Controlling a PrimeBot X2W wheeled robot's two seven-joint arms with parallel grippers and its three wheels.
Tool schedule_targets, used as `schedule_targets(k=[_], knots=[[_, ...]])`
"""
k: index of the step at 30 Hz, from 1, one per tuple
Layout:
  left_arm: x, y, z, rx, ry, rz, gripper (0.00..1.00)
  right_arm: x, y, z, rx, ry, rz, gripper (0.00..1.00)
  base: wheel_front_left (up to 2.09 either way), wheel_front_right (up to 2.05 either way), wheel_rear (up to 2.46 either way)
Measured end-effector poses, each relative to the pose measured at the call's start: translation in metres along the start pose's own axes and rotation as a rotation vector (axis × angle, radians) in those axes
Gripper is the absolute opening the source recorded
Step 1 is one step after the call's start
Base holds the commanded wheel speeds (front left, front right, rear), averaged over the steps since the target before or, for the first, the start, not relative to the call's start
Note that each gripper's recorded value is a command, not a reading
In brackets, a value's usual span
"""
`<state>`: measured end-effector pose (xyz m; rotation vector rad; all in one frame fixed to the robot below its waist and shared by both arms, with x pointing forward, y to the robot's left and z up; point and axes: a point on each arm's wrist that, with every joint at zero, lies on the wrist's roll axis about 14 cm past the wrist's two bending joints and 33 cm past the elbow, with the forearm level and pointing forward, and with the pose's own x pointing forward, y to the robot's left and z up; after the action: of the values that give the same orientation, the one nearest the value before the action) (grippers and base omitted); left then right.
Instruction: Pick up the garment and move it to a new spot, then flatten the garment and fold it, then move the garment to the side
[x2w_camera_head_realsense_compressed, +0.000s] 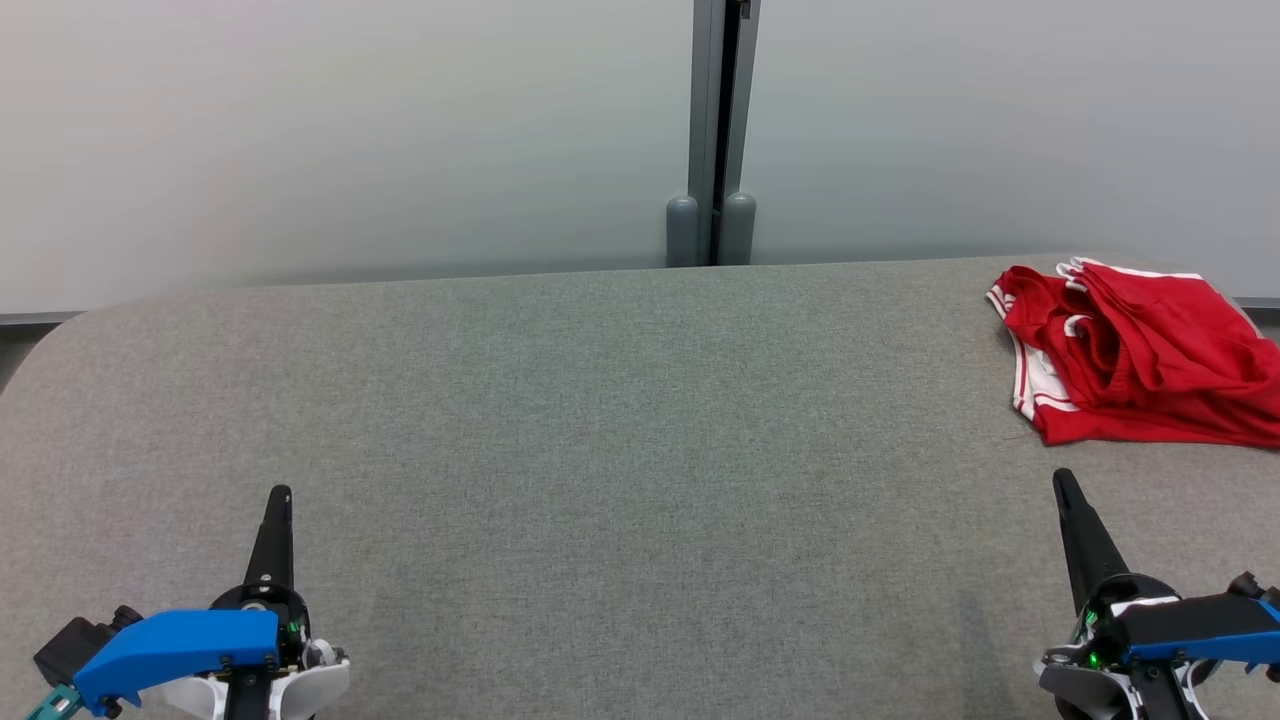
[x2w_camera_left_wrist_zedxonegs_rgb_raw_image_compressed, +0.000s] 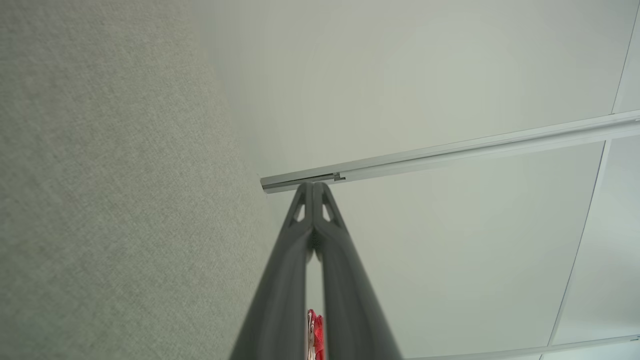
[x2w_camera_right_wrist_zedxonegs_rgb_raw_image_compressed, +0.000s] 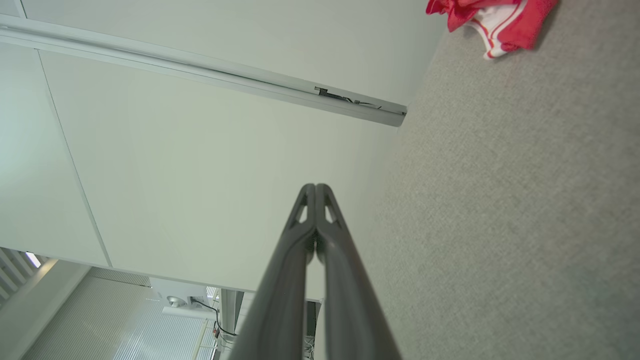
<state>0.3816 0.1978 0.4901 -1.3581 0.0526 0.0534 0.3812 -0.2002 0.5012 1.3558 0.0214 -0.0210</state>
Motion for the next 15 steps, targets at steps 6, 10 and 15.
schedule_targets(k=[6, 10, 15], knots=[[0.0011, -0.0028, 0.001, -0.048, -0.001, -0.013, 0.0, 0.0007, -0.0005, -0.0001, 0.046, 0.001, 0.0, 0.0, 0.0, 0.0, 0.0], [0.0014, -0.0037, 0.0015, -0.076, 0.001, -0.017, 0.0, 0.0014, -0.0006, -0.0002, 0.078, 0.002, 0.001, 0.0, 0.0, 0.0, 0.0], [0.0021, -0.0055, 0.0028, -0.115, 0.0, -0.026, 0.0, 0.0032, 0.001, 0.0, 0.114, 0.001, 0.007, 0.0, 0.0, 0.0, 0.0]])
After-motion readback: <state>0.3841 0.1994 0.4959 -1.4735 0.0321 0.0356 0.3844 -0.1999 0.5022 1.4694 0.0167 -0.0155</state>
